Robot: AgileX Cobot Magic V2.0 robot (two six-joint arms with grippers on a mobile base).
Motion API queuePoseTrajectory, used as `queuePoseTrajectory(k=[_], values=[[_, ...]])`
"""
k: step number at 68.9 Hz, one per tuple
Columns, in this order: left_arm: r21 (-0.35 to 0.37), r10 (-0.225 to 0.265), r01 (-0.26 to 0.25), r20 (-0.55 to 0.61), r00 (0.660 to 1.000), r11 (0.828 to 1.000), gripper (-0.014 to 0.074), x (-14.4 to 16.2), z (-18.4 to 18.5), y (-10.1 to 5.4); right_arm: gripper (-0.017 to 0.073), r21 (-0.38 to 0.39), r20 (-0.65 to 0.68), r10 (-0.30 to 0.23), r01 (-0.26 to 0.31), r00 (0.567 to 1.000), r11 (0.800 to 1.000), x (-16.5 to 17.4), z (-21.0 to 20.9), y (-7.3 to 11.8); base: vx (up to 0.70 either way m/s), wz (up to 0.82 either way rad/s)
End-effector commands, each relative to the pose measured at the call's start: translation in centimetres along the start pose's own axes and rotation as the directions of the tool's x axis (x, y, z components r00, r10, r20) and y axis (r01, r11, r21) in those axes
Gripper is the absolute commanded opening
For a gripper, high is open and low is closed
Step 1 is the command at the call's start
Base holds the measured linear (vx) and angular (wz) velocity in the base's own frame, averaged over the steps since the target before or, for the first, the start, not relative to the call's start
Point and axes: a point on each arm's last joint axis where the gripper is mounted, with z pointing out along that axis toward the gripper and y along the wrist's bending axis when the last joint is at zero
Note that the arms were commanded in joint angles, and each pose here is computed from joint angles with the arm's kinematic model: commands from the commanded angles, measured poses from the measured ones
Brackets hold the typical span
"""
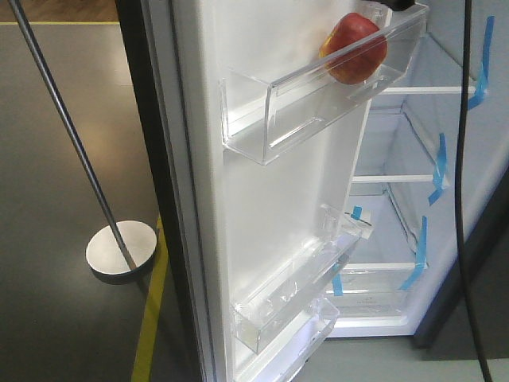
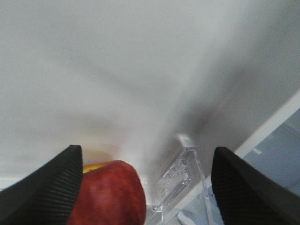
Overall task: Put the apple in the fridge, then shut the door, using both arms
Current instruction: 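Withdraw the open right gripper up and away from the door bin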
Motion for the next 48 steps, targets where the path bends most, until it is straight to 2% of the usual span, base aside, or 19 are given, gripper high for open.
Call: queuePoseTrajectory(k=[1,26,48], values=[[0.012,-0.019,0.018,0.106,0.994,1.000,-0.0008,-1.4,-0.3,-0.1,0.0464,0.072,0.159,-0.024,0.013,0.987,0.997,-2.9,-4.7,0.4,0.00,0.00],[0.012,-0.019,0.018,0.106,0.994,1.000,-0.0008,-1.4,-0.3,-0.1,-0.0017,0.031,0.150,-0.062,0.058,0.987,0.998,-3.6,-10.0,2.5,0.00,0.00],[0.012,-0.019,0.018,0.106,0.994,1.000,-0.0008,-1.4,-0.3,-0.1,-0.0006,-0.029,0.163,-0.027,0.032,0.986,0.999,-2.8,-14.2,4.9,0.00,0.00]])
